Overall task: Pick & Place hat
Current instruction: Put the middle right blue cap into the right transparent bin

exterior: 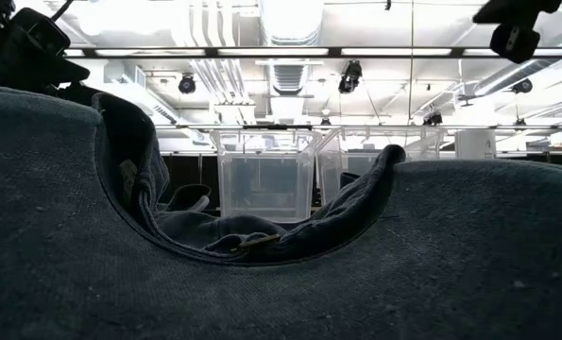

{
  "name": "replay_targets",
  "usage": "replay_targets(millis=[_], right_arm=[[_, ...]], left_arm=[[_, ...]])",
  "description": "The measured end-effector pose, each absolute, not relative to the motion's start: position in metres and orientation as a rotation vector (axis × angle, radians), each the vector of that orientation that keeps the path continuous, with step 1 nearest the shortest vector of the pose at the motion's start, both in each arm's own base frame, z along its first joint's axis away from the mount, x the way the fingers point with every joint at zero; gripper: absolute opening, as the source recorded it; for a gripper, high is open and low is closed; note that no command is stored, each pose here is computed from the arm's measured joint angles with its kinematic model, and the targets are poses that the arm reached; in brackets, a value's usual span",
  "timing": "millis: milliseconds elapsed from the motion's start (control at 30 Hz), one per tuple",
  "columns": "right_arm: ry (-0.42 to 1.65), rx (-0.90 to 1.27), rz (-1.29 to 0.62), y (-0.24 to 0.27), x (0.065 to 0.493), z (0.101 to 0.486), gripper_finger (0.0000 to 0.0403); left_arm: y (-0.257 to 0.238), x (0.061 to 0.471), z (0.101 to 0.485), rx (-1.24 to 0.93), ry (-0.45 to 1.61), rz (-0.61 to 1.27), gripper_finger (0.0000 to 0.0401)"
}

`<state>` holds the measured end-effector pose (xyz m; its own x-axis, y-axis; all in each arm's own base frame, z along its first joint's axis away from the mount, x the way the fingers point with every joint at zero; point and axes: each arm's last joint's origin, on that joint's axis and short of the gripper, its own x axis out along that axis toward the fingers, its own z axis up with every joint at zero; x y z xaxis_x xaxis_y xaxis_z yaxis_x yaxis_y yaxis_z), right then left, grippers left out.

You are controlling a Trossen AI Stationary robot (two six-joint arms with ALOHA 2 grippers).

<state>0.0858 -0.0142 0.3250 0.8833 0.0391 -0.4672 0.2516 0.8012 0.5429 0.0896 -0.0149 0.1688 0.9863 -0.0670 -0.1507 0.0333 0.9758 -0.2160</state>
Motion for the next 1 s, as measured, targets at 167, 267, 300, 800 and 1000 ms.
replay_targets(millis=[167, 267, 300, 800, 1000], right_arm=[[0.849, 0.759, -0.156, -0.014, 0.113, 0.324, 0.0008], [1.033, 0.817, -0.191, -0.009, 0.128, 0.318, 0.0009], [1.077, 0.833, -0.198, -0.006, 0.132, 0.316, 0.0008], [1.217, 1.001, -0.461, 0.04, 0.162, 0.271, 0.0009], [1.204, 1.076, -0.506, 0.046, 0.163, 0.255, 0.0038]], left_arm=[[-0.015, 0.09, 0.169, -0.215, 0.158, -0.051, 0.0236], [-0.015, 0.09, 0.17, -0.217, 0.149, -0.051, 0.0236], [-0.015, 0.09, 0.171, -0.22, 0.138, -0.052, 0.0236], [-0.015, 0.091, 0.173, -0.226, 0.102, -0.057, 0.0236], [-0.015, 0.091, 0.173, -0.227, 0.099, -0.058, 0.0236]])
